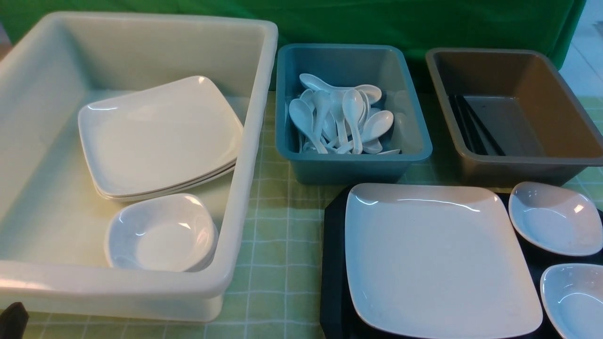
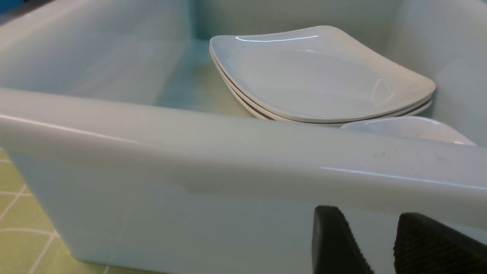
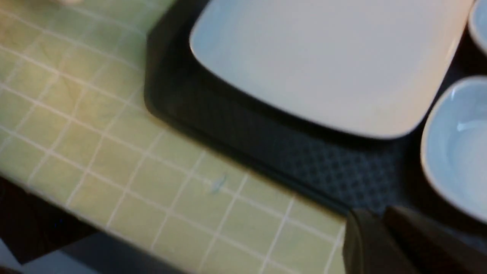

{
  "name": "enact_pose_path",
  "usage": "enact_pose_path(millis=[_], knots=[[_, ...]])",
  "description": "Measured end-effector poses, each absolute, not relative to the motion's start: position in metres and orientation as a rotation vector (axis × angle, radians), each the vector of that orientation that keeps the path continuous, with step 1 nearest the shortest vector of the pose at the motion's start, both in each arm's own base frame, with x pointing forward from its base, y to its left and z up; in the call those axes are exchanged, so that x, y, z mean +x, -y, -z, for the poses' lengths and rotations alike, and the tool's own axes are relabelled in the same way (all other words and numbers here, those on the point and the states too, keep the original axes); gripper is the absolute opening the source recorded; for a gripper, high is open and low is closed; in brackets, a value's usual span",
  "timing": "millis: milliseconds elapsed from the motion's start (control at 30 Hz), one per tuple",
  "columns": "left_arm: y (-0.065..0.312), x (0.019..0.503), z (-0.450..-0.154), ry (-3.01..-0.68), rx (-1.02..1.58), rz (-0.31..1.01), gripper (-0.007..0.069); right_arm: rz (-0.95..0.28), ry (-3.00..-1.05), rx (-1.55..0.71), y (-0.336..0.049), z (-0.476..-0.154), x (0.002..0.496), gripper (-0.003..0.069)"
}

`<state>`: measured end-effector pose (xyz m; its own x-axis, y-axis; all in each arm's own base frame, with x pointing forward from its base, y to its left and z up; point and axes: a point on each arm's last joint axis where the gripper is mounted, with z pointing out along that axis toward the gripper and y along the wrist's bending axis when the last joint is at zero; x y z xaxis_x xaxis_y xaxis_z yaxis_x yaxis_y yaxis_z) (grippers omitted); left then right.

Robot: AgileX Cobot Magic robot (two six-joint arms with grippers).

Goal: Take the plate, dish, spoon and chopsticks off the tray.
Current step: Use the right arm to grab a small plate from the dinner plate

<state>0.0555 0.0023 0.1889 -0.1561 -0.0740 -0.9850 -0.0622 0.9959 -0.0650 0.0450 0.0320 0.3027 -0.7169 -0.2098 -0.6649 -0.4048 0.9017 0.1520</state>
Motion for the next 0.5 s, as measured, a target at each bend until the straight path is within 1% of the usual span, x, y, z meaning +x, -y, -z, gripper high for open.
enact_pose_path(millis=[133, 233, 300, 367, 400, 433, 467, 500], knots=[[-0.002, 0.056, -0.189, -1.727, -0.102, 0.01, 0.0225, -0.325, -2.517, -0.372, -0.031, -0.285, 0.053, 0.0068], [-0.002, 0.056, -0.191, -1.71, -0.101, 0.008, 0.0225, -0.298, -2.556, -0.354, -0.03, -0.282, 0.057, 0.007], [-0.002, 0.056, -0.194, -1.673, -0.137, 0.051, 0.0225, -0.287, -2.58, -0.346, -0.032, -0.281, 0.062, 0.0073], [-0.001, 0.057, -0.197, -1.626, -0.268, 0.201, 0.0225, -0.283, -2.595, -0.343, -0.033, -0.279, 0.067, 0.0076], [0.0, 0.057, -0.198, -1.599, -0.368, 0.315, 0.0225, -0.279, -2.603, -0.342, -0.034, -0.279, 0.069, 0.0078], [0.002, 0.057, -0.199, -1.555, -0.522, 0.492, 0.0225, -0.272, -2.62, -0.344, -0.035, -0.277, 0.072, 0.0082], [0.002, 0.057, -0.199, -1.547, -0.552, 0.525, 0.0225, -0.271, -2.62, -0.344, -0.034, -0.277, 0.072, 0.0082], [0.004, 0.057, -0.2, -1.496, -0.7, 0.697, 0.0225, -0.256, -2.649, -0.348, -0.036, -0.275, 0.076, 0.0085]])
